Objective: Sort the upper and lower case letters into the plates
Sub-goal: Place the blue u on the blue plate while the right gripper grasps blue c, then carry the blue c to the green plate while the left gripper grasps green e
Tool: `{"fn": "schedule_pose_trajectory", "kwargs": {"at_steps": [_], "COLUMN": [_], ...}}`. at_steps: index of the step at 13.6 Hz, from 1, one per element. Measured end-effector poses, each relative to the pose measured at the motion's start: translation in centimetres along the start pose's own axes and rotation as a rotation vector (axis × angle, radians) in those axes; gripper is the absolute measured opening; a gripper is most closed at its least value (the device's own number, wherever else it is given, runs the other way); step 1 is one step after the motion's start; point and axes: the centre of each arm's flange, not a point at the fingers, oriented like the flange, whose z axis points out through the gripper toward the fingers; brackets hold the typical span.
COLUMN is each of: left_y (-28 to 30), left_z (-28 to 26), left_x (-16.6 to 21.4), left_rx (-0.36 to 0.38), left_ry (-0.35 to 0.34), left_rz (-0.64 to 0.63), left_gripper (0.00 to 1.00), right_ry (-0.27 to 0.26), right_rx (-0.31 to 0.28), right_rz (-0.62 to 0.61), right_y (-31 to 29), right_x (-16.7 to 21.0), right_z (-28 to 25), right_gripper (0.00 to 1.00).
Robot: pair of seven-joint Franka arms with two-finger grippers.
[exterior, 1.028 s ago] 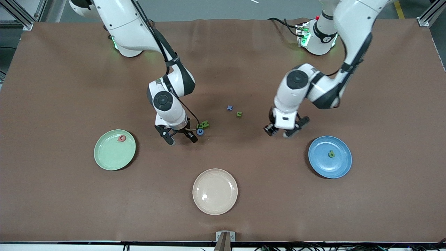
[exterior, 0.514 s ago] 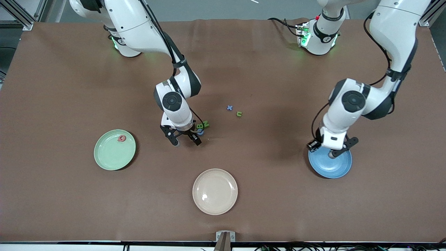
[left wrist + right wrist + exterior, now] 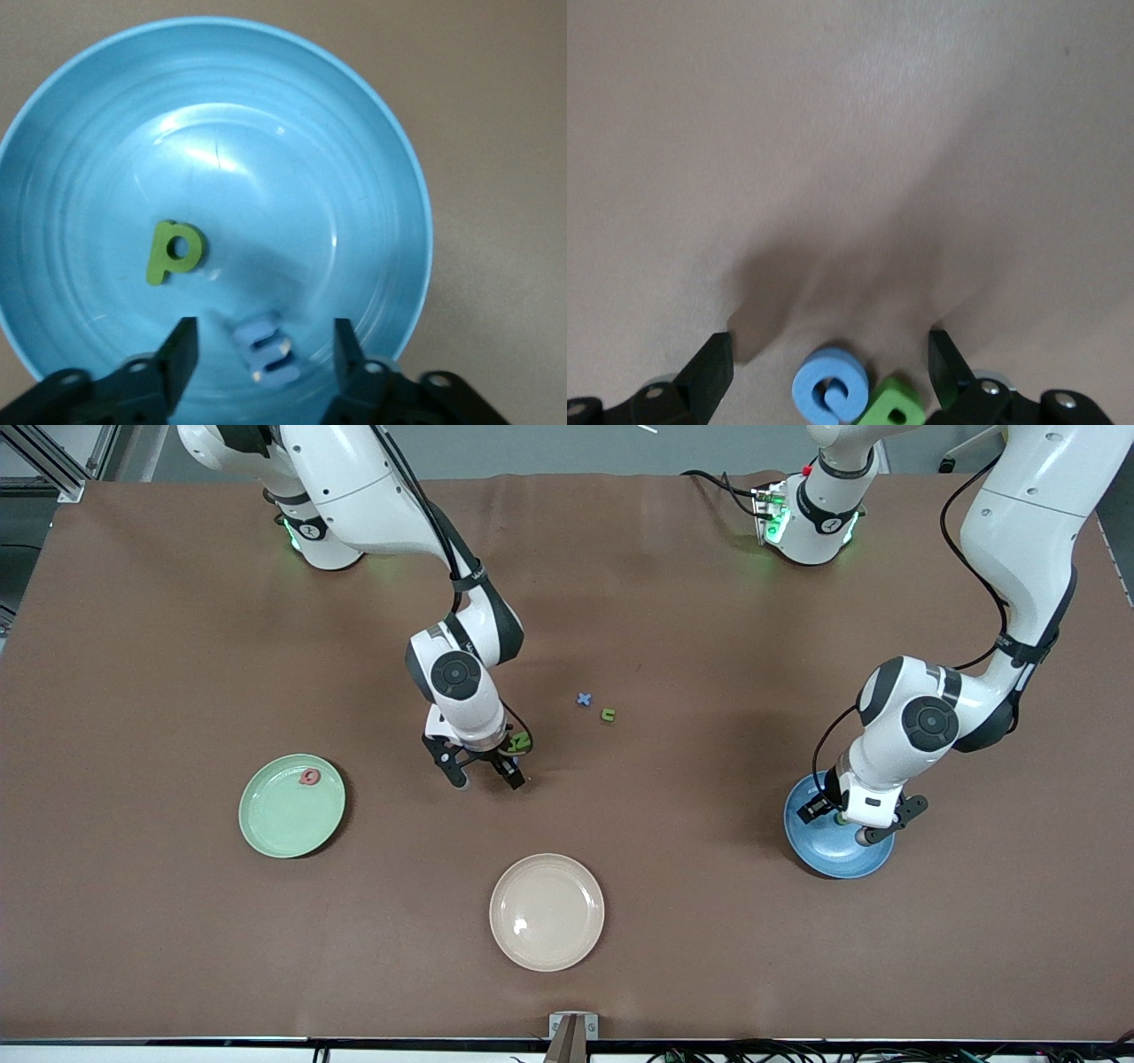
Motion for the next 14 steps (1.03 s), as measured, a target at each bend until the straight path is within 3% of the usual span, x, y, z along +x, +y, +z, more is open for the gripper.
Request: {"fn": "schedule_pose_trajectory", "kwargs": {"at_steps": [2, 3, 8, 11, 12, 14], "left_y": [0.7, 1.6, 11.6, 15.4, 16.4, 17.9], "left_z": [-1.3, -2.7, -7.9, -7.3, -6.9, -5.9], "left_x": [0.3, -0.1, -11.0, -17.6, -19.8, -23.5], "left_rx": [-0.011, -0.008, -0.021, -0.013, -0.006, 0.008], "left_ry": [0.020, 0.025, -0.023, -0.049, -0.061, -0.086], "left_rz": [0.006, 0.022, 0.001, -0.109, -0.148, -0.231], "left_gripper": [0.96, 1.00, 1.00, 0.99, 0.98, 0.97], "right_ry": [0.001, 0.001, -0.002, 0.017, 0.025, 0.031], "right_rx": [-0.002, 0.000, -0.015, -0.069, -0.075, -0.082], "right_rz": [0.013, 0.019, 0.034, 0.011, 0.004, 0.005], "right_y": [-0.2, -0.3, -0.7, -1.5, -1.6, -1.6], "right_x": [-0.8, -1.1, -1.8, -1.8, -1.6, -1.3], "right_z": [0.3, 0.3, 0.0, -1.0, -1.1, -0.9], "right_gripper": [0.95, 0.95, 0.89, 0.82, 0.75, 0.70]}}
